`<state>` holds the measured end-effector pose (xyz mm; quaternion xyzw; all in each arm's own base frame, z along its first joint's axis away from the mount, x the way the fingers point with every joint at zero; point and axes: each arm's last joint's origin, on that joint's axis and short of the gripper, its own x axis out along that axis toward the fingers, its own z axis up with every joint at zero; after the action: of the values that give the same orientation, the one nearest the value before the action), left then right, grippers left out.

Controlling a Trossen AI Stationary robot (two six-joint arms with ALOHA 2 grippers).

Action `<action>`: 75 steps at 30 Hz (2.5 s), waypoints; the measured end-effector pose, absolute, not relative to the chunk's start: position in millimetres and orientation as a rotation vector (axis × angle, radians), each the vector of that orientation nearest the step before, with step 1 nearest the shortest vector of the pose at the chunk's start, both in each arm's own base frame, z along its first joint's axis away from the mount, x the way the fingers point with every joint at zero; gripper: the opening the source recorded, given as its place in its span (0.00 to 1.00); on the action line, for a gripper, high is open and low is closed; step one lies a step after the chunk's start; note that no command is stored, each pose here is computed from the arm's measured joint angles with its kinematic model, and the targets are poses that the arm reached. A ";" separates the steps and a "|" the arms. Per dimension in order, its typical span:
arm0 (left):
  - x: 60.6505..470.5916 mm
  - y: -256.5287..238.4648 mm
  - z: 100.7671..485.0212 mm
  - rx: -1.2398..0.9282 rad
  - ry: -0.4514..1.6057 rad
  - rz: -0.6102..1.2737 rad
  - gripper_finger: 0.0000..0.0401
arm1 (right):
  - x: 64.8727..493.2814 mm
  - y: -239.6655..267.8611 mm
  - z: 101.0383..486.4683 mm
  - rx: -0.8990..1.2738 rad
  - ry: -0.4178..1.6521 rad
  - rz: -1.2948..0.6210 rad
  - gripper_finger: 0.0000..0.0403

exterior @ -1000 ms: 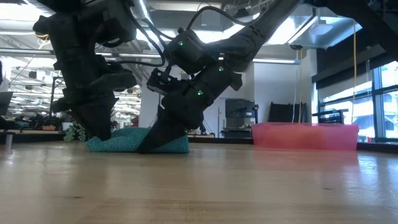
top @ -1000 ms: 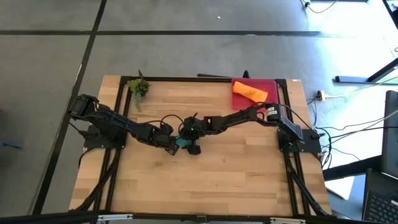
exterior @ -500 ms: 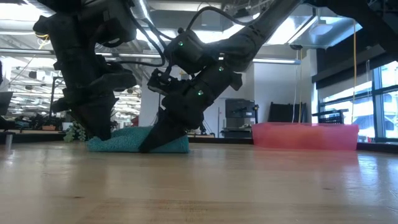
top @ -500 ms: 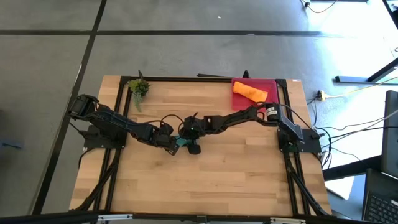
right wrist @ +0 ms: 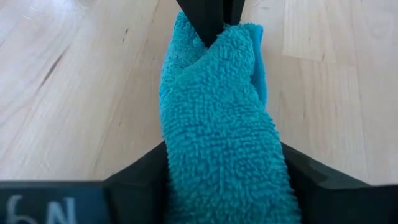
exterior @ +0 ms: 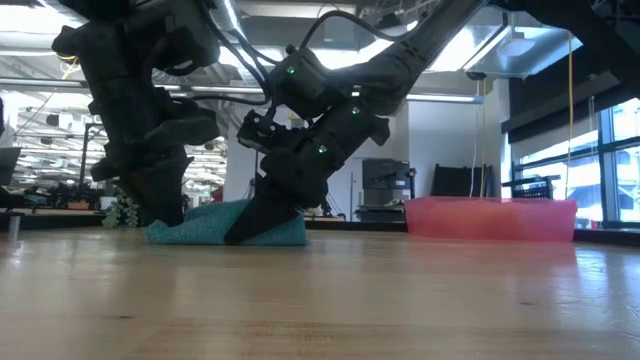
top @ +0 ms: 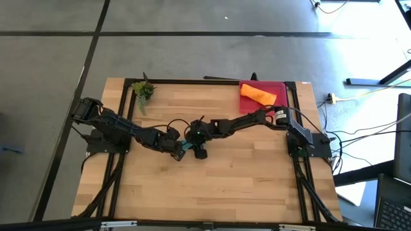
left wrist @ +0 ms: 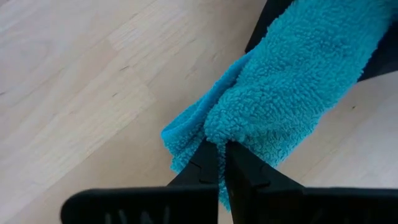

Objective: Roll microfiber towels into tight, uniform cylinder then place into a basket
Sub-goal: Put the rolled blue microfiber towel into the red bin

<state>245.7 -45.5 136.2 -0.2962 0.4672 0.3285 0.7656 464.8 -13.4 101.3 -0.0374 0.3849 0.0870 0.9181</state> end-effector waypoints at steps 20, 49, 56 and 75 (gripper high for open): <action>245.5 -45.4 135.8 -0.670 1.016 0.722 0.21 | 464.7 -13.2 101.2 -0.077 0.791 0.181 0.29; 201.0 -41.7 241.5 -0.521 0.666 0.549 0.28 | 435.9 -52.5 179.7 -0.205 0.846 -0.035 0.08; 198.1 -43.1 245.0 -0.484 0.646 0.542 0.28 | 396.7 -75.6 242.2 -0.257 0.873 -0.158 0.08; 198.5 -41.3 245.5 -0.478 0.627 0.566 0.29 | 199.6 -107.4 246.2 -0.172 0.858 -0.643 0.08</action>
<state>198.5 -41.3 245.5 -0.2297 0.3013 0.2718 0.8846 199.6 -107.4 246.2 -0.0820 0.4083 -0.3057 0.8562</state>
